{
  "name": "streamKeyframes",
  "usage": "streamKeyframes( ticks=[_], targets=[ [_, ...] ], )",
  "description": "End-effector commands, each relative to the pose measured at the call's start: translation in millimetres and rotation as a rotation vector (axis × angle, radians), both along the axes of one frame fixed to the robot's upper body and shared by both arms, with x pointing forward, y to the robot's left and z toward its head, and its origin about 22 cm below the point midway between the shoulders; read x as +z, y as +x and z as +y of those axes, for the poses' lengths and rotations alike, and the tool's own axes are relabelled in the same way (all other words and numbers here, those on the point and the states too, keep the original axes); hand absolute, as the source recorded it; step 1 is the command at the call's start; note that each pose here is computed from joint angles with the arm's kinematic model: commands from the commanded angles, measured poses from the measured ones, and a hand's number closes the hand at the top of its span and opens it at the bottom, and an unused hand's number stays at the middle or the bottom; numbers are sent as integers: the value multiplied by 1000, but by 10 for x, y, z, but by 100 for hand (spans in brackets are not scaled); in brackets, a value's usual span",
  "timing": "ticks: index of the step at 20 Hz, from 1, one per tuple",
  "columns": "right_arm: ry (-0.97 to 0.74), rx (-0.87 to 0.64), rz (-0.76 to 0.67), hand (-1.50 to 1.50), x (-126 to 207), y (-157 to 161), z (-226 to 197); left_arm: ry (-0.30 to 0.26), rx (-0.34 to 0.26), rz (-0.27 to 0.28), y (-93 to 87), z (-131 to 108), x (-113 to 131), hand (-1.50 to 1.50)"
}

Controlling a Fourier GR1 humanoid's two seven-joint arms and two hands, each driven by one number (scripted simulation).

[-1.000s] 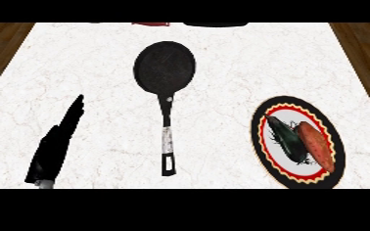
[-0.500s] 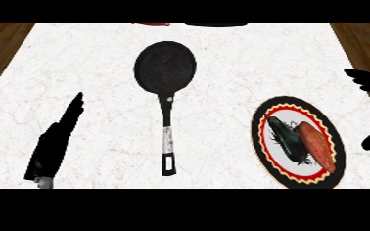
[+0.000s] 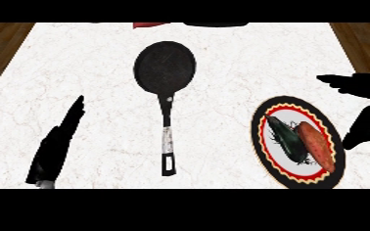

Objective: Pick the sweet potato from the plate and place it in the pan

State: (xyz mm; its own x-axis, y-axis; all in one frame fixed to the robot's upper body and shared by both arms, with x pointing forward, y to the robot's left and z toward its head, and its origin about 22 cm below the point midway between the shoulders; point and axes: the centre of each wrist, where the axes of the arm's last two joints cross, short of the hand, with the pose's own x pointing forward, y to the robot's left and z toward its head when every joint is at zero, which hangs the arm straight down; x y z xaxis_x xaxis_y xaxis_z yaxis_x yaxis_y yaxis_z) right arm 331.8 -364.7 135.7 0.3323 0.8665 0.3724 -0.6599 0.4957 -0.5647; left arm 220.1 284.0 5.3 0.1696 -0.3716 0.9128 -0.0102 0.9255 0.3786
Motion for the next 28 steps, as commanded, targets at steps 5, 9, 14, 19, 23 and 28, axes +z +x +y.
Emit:
streamKeyframes(
  ticks=[5, 9, 14, 19, 23, 28],
  targets=[
    [-134, 64, 123, -150, 6, 39, 193, 6, 19, 1, 96, -36, 38, 0],
    [-91, 60, 145, -150, -196, -59, 345, 12, 2, 0, 163, 19, 81, 0],
    [-181, 80, 182, -150, -503, -21, 487, 12, -7, 1, -92, 189, -12, 0],
    [-199, 75, 223, -150, -493, -37, 368, 12, 16, 5, 42, -55, 106, 0],
    [-242, 61, 248, -150, -525, -106, 406, -4, 2, 6, 6, 24, 58, 0],
    [-242, 54, 250, -150, -547, -66, 357, -3, -6, 2, 89, -70, 62, 0]
  ],
)
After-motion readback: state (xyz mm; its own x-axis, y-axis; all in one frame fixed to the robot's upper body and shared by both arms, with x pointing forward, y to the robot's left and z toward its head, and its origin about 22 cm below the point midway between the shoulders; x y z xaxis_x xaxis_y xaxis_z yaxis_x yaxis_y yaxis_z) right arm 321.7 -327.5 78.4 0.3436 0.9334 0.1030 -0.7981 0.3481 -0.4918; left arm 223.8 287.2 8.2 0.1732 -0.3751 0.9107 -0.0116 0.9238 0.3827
